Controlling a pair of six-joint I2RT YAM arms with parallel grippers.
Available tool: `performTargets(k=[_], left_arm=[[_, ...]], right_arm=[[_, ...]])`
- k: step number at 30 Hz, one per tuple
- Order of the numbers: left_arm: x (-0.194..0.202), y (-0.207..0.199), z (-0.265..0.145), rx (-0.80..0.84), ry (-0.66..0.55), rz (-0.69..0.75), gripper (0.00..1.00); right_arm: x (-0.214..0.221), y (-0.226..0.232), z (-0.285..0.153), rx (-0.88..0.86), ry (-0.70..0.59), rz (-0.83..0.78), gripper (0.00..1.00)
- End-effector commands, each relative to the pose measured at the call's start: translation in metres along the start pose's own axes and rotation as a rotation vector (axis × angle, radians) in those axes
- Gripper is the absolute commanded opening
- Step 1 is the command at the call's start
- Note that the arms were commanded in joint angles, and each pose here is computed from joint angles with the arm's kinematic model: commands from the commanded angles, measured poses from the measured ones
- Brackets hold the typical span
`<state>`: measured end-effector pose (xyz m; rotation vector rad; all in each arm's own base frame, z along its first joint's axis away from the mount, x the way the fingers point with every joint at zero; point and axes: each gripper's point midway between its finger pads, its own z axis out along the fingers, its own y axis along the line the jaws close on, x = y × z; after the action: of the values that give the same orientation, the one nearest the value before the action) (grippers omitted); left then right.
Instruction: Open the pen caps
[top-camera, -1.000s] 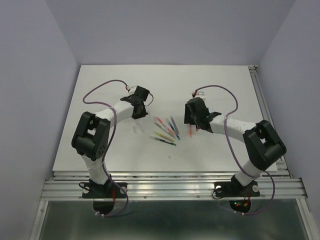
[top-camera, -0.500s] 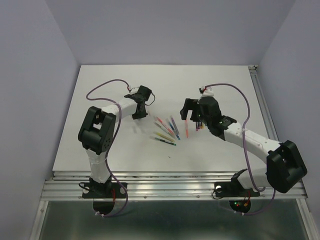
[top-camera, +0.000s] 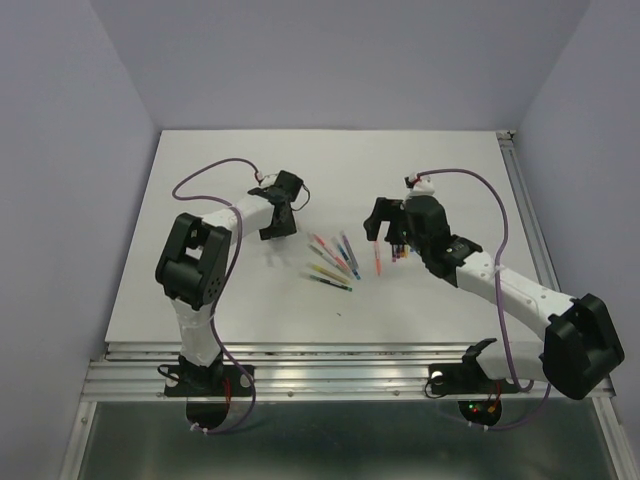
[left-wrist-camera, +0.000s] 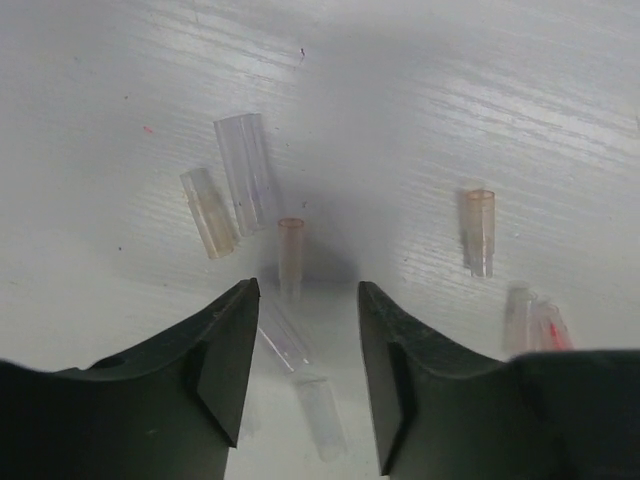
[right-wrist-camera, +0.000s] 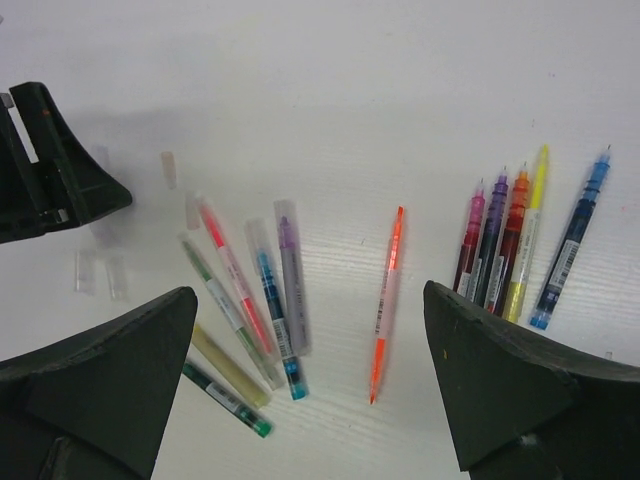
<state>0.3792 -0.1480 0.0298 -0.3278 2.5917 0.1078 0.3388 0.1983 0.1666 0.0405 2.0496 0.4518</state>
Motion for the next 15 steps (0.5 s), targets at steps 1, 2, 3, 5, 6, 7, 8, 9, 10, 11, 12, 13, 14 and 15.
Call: performTargets(k=[1, 2, 3, 5, 6, 7, 8, 9, 10, 11, 12, 13, 14, 15], left_arm=[[-0.037, -0.012, -0.04, 0.106, -0.106, -0.023, 0.65], [-0.045, -0.014, -0.054, 0.14, -0.138, -0.034, 0.68], [-0.048, -0.015, -0.061, 0.161, -0.152, -0.038, 0.72], [-0.051, -0.019, -0.072, 0.213, -0.175, -0.039, 0.82], [-0.058, -0.019, -0.087, 0.246, -0.208, -0.045, 0.85], [-0.062, -0.021, -0.095, 0.275, -0.229, -0.052, 0.89], [-0.063, -0.019, -0.108, 0.3, -0.254, -0.059, 0.9], [-0.061, -0.016, -0.111, 0.313, -0.267, -0.068, 0.91], [-0.066, -0.015, -0.121, 0.327, -0.288, -0.081, 0.91], [-0.061, -0.013, -0.122, 0.343, -0.303, -0.085, 0.92], [-0.067, -0.01, -0.139, 0.378, -0.35, -0.105, 0.93], [-0.07, -0.011, -0.147, 0.411, -0.385, -0.116, 0.96], [-0.06, -0.006, -0.144, 0.416, -0.383, -0.113, 0.97], [-0.061, -0.003, -0.16, 0.455, -0.421, -0.125, 0.98]], right_arm=[[0.004, -0.007, 0.001, 0.012, 0.003, -0.041, 1.0], [0.004, -0.003, 0.002, -0.005, 0.009, -0.046, 1.0], [0.005, 0.0, 0.003, -0.017, 0.016, -0.058, 1.0], [0.012, 0.003, 0.009, -0.035, 0.049, -0.061, 1.0], [0.015, 0.005, 0.011, -0.046, 0.062, -0.069, 1.0], [0.014, 0.008, 0.013, -0.052, 0.064, -0.067, 1.0], [0.02, 0.009, 0.017, -0.053, 0.085, -0.072, 1.0], [0.015, 0.014, 0.02, -0.063, 0.078, -0.075, 1.0], [0.019, 0.014, 0.022, -0.06, 0.09, -0.08, 1.0], [0.015, 0.022, 0.025, -0.072, 0.085, -0.082, 1.0], [0.028, 0.015, 0.03, -0.035, 0.134, -0.095, 1.0], [0.032, 0.015, 0.033, -0.021, 0.147, -0.105, 1.0], [0.028, 0.021, 0.037, -0.008, 0.136, -0.117, 1.0], [0.037, 0.019, 0.044, 0.016, 0.161, -0.132, 1.0]])
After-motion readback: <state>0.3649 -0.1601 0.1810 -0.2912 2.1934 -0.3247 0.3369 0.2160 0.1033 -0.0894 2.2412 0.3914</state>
